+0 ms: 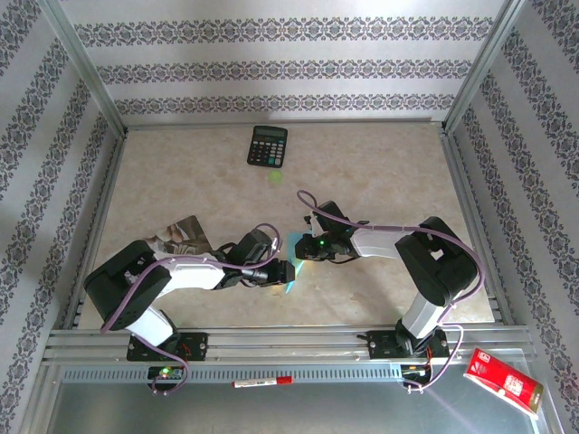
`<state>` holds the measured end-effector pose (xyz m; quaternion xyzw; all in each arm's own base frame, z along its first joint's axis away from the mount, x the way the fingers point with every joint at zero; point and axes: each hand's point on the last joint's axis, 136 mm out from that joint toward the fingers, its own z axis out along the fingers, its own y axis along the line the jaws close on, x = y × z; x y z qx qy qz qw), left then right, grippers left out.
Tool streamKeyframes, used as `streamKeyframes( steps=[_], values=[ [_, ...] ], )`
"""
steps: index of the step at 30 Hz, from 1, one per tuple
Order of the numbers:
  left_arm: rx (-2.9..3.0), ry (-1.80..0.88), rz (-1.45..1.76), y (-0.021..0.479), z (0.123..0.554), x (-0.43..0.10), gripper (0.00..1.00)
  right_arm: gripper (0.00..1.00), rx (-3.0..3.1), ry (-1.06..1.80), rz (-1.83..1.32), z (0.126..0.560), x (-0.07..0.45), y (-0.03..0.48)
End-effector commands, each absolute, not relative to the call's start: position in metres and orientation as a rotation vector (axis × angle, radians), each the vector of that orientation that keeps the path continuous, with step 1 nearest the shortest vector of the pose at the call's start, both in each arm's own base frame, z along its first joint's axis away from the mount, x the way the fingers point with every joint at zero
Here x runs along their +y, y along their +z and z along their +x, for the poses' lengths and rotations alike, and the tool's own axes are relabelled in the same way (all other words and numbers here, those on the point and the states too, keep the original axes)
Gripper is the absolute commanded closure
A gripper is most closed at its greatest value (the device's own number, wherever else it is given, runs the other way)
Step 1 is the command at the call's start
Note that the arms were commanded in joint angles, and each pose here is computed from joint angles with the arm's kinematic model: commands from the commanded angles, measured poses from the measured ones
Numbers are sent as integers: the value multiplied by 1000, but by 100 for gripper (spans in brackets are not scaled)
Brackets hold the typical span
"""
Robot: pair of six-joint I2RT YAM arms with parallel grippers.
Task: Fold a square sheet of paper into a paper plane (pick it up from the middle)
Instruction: Fold the wing for the fifth time at the center of the table.
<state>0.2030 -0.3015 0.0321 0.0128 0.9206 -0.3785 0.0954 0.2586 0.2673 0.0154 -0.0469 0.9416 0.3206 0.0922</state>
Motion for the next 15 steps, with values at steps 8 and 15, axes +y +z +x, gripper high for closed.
streamKeyframes(
  steps=[8, 15],
  values=[
    [2663, -1041, 153, 56, 206, -297, 49, 84, 2860, 873, -101, 251, 255, -3],
    [2614, -1093, 232, 68, 209, -313, 61, 84, 2862, 873, -98, 251, 254, -4]
  ],
)
